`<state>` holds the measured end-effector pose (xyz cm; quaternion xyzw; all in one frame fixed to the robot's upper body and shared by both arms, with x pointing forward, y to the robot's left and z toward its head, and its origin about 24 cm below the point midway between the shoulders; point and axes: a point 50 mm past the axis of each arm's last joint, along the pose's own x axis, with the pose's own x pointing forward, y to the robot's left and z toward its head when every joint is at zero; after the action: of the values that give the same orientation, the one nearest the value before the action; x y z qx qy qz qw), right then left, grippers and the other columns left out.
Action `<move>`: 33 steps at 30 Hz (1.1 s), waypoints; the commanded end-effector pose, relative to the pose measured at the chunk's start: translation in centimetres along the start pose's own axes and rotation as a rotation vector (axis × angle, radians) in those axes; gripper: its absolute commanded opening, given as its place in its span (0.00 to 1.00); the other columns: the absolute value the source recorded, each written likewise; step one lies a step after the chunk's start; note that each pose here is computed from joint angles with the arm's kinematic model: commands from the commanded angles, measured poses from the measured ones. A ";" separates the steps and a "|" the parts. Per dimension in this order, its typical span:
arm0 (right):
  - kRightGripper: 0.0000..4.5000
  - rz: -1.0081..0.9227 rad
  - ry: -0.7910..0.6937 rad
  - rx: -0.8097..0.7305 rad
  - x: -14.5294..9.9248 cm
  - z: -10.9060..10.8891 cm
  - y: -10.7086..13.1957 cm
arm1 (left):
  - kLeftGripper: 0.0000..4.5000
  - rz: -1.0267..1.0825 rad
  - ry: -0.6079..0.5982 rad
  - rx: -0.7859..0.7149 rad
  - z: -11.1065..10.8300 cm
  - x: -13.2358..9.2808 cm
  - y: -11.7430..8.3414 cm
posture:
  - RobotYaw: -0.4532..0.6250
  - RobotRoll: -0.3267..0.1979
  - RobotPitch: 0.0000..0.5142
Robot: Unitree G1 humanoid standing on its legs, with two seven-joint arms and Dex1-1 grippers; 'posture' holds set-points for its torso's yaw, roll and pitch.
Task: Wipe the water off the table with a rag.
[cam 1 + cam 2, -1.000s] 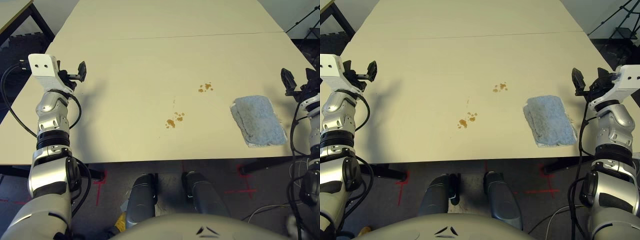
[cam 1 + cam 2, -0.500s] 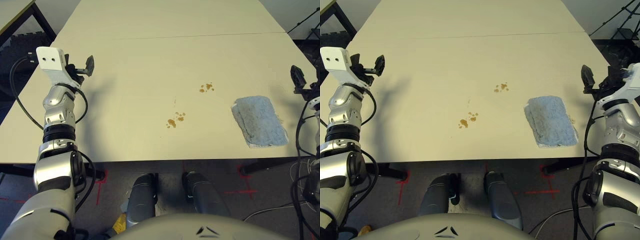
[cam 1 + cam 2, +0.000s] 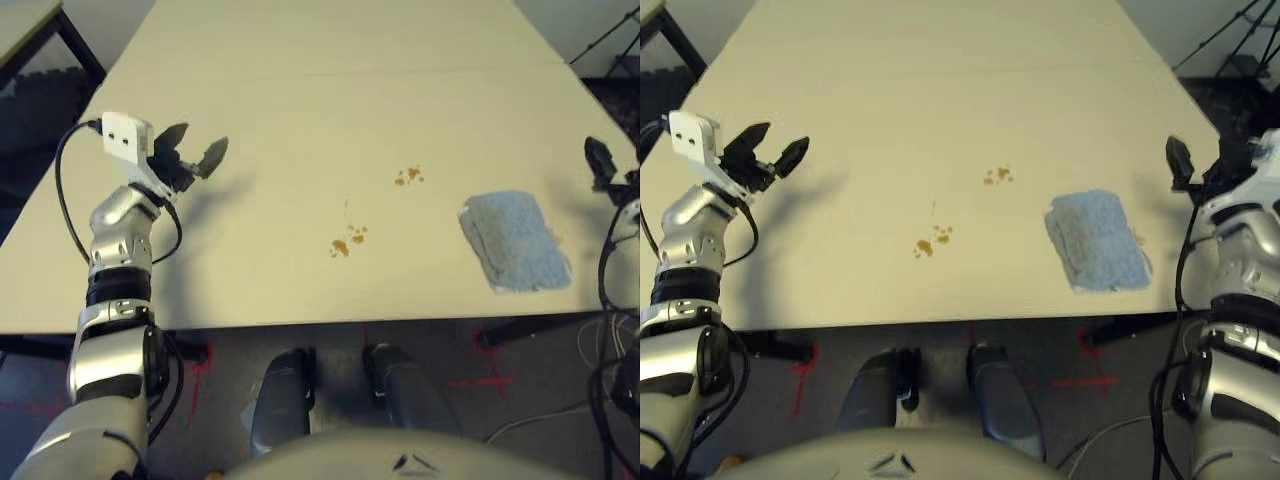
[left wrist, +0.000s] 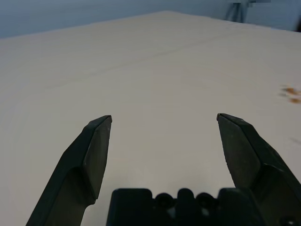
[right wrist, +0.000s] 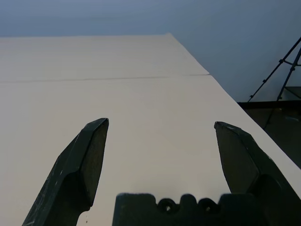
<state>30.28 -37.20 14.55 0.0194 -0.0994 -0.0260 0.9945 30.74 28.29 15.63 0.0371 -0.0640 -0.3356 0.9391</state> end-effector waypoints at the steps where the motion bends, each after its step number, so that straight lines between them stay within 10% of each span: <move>1: 0.99 -0.002 0.016 0.005 0.1 -0.3 -0.1 | 1.00 -0.133 0.021 -0.053 0.7 -0.6 -1.3 | 0.32 0.62 0.30; 14: 0.99 0.138 0.116 0.070 0.3 0.3 0.3 | 1.00 -0.324 0.160 -0.076 -0.3 -0.7 -3.3 | 0.31 0.62 0.33; 33: 0.99 0.388 0.477 0.204 -5.7 -1.1 1.7 | 1.00 -0.360 0.153 -0.063 -1.2 0.7 -3.7 | 0.26 0.62 0.34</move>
<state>25.16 -35.47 12.97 0.1031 0.1231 0.1762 0.9712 29.05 25.22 14.17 0.0377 0.0219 -0.4917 0.8697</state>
